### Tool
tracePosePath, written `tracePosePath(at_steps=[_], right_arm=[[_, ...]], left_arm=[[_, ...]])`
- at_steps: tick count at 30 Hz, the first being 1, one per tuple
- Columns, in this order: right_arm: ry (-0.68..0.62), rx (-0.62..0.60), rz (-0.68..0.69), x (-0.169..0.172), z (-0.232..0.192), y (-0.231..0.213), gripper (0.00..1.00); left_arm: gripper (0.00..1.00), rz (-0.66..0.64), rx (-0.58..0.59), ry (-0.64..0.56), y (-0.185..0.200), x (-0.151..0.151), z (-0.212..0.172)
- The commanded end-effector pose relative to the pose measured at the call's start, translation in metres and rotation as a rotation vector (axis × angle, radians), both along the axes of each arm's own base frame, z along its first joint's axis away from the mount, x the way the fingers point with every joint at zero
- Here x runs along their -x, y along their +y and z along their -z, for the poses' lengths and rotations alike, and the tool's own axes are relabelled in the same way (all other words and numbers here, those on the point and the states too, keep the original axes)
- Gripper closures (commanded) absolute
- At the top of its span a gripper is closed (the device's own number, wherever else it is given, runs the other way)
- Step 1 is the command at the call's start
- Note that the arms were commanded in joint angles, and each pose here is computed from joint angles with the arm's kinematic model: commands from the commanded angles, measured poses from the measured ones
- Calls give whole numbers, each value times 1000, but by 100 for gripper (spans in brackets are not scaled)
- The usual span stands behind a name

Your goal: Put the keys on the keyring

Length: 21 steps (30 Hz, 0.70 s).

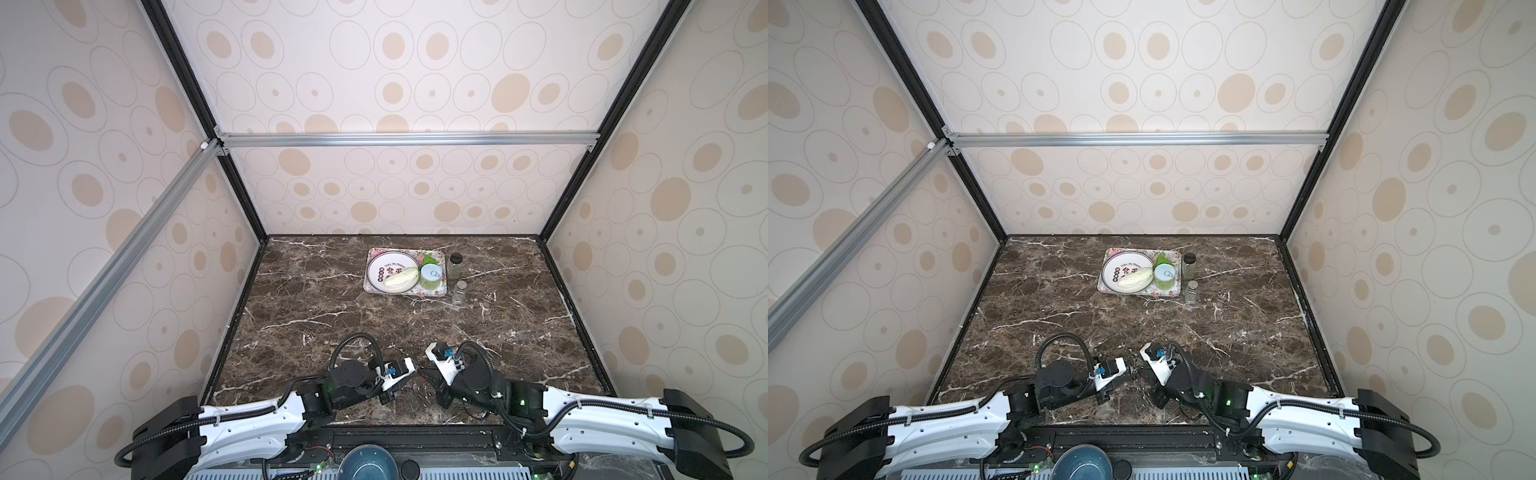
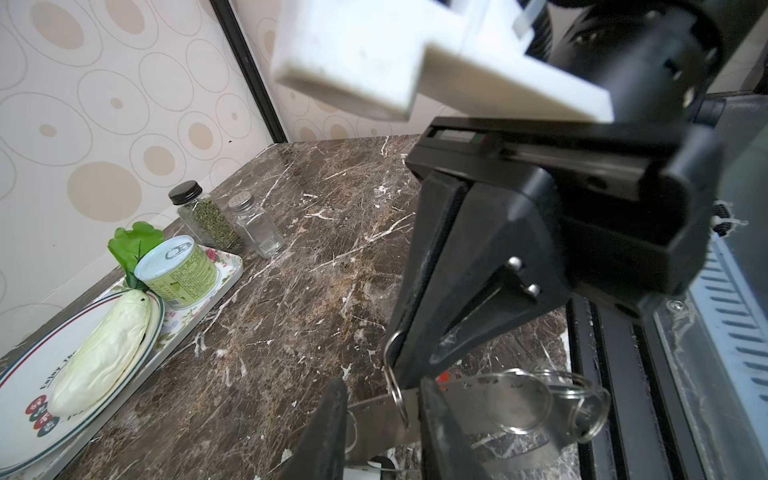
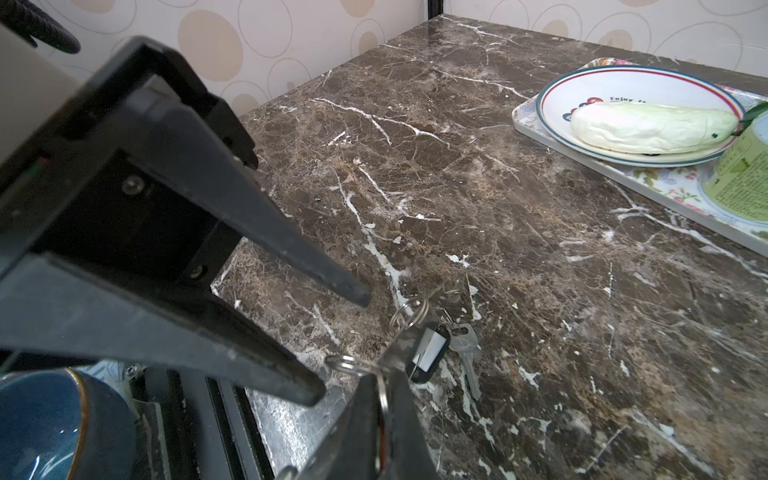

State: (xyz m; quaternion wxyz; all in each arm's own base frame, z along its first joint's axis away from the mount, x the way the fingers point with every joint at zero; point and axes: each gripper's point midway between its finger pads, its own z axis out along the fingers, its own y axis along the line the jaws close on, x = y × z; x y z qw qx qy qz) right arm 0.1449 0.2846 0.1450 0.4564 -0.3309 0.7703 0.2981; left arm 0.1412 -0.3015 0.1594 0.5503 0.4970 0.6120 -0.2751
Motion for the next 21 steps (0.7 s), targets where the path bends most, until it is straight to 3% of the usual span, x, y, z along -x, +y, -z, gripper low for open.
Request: tracePosePath(at_steps=[1, 7, 12, 21], right_arm=[[-26, -22, 8, -4, -13, 2, 100], [-28, -34, 8, -3, -15, 1, 100], [-26, -37, -1, -2, -17, 3, 100], [49, -146, 116, -9, -52, -11, 100]], left_arm=[[73, 4, -1, -15, -7, -4, -13], [80, 3, -45, 4, -7, -4, -3], [100, -10, -27, -7, -5, -6, -8], [100, -29, 1, -111, -13, -23, -43]])
